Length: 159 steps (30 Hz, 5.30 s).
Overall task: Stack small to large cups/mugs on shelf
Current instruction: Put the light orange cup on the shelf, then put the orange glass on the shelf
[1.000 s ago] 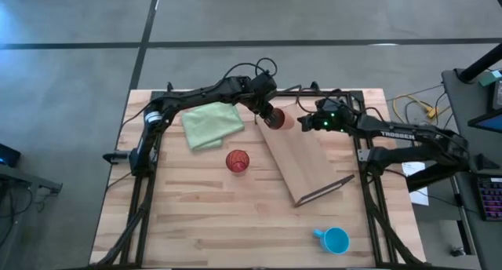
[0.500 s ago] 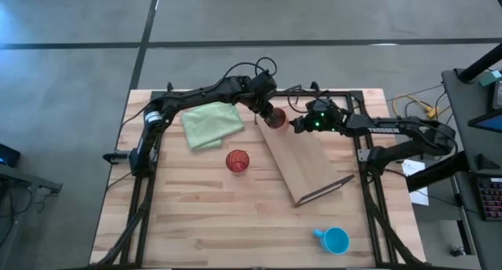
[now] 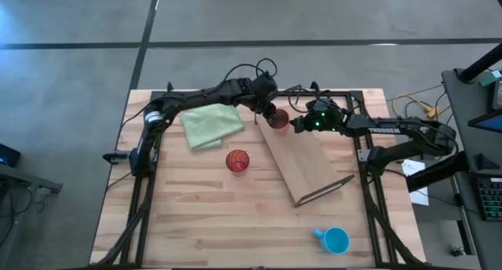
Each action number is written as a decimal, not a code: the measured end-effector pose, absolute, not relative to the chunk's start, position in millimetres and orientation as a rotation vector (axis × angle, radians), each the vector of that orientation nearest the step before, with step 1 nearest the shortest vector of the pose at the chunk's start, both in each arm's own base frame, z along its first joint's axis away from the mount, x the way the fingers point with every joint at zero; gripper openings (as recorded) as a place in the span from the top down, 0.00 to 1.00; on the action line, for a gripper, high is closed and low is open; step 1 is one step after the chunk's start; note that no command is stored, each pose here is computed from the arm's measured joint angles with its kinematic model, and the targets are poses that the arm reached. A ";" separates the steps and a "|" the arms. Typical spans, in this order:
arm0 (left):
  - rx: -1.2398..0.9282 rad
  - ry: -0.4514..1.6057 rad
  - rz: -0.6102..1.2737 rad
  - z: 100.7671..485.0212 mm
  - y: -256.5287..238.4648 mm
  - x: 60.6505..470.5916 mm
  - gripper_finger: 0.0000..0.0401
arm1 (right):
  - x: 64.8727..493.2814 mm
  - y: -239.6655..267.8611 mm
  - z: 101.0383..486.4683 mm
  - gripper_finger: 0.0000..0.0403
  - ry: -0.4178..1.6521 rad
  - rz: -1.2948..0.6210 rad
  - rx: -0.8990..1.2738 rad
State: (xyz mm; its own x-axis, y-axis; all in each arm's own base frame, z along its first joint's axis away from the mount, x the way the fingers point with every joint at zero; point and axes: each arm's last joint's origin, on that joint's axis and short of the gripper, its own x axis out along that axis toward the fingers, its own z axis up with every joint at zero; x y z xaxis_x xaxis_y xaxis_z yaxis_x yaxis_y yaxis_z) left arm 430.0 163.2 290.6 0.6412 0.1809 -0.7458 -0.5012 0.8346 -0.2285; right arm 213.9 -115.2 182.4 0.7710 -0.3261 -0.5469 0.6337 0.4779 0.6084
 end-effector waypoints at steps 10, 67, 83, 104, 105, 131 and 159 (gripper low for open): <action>-0.430 0.728 0.408 292.1 165.4 433.9 0.90 | 213.8 -115.1 181.8 0.82 0.389 -0.604 0.898; -0.573 1.105 0.332 350.2 10.8 332.2 0.90 | 110.6 -51.3 294.6 0.82 -0.048 -0.215 0.708; -0.561 1.197 0.286 289.6 -15.8 360.3 0.90 | 117.6 -55.1 281.9 0.82 0.063 -0.255 0.754; -0.551 1.277 0.315 253.6 -16.2 379.8 0.90 | 116.6 -54.4 274.6 0.82 0.132 -0.276 0.778; -0.550 1.281 0.316 251.9 -16.3 380.5 0.90 | 116.6 -54.4 274.6 0.82 0.132 -0.276 0.778; -0.139 0.757 0.202 404.8 -13.9 388.4 1.00 | 116.5 -54.6 274.8 0.82 0.129 -0.279 0.774; 0.203 0.968 -0.073 305.3 -1.6 454.3 1.00 | 116.7 -54.7 275.4 0.82 0.122 -0.279 0.786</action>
State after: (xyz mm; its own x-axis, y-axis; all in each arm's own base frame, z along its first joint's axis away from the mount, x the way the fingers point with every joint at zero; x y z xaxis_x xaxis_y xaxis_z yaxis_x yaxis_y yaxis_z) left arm 454.3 -1.6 305.3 0.5661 0.0287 -0.8238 0.1518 0.9787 0.1385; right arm 116.7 -54.7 275.4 0.9565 -0.2017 -0.2110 0.2918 0.6723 0.6803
